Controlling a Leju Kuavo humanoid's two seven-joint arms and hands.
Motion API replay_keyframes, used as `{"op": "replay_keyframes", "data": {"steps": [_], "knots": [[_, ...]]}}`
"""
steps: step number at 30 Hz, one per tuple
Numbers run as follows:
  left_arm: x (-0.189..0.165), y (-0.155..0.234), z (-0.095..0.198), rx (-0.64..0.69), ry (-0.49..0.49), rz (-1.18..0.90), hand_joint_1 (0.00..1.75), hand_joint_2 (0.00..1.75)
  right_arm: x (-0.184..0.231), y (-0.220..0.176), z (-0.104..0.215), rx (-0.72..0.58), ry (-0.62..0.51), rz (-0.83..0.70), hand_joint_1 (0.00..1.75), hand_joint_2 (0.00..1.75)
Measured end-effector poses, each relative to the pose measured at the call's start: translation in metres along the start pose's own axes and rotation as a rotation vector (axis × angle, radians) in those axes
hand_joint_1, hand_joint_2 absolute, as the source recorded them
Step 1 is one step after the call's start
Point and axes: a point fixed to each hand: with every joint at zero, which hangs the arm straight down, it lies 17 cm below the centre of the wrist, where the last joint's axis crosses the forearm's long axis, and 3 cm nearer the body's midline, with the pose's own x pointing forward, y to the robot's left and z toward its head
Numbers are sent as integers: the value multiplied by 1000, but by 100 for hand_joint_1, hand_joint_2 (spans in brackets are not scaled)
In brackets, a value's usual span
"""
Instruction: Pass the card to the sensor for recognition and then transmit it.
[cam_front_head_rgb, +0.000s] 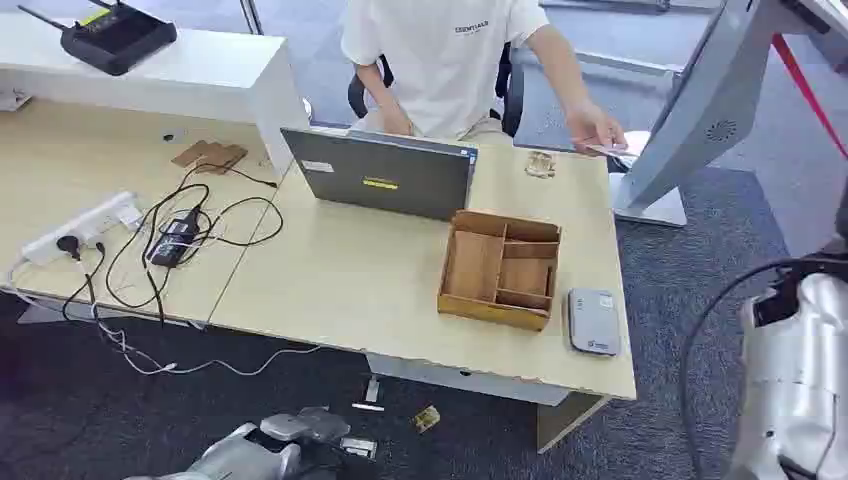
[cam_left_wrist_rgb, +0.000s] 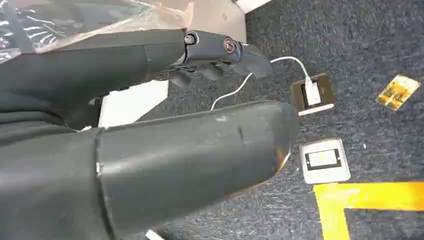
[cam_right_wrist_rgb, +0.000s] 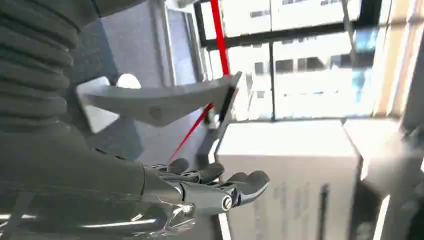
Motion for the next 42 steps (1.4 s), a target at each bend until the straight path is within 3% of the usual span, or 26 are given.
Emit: {"op": "replay_keyframes", "data": {"steps": [4,8,14,21,29,30,32,33,42], "knots": [[6,-1,0,-9,-17,-17,0,0,39,75,17,188,-165,160,0,175],[11,-1,-1,-18,-37,-46,0,0,66,143,39,360,-364,479,0,175],[21,3,-2,-19,-58,-73,0,0,69,221,72,527,-568,796,0,175],[29,3,-3,-26,-74,-82,0,0,43,264,98,677,-576,910,0,175],[33,2,-3,-28,-85,-93,0,0,13,272,115,752,-519,937,0,175],[33,2,-3,-28,-86,-93,0,0,10,271,115,754,-512,937,162,175],[34,2,-3,-29,-88,-97,0,0,5,269,116,759,-497,937,164,175],[35,2,-3,-29,-92,-99,0,0,3,269,116,761,-490,934,175,175],[42,-2,-3,-37,-110,-118,0,0,-6,265,117,771,-454,901,175,175]]}}
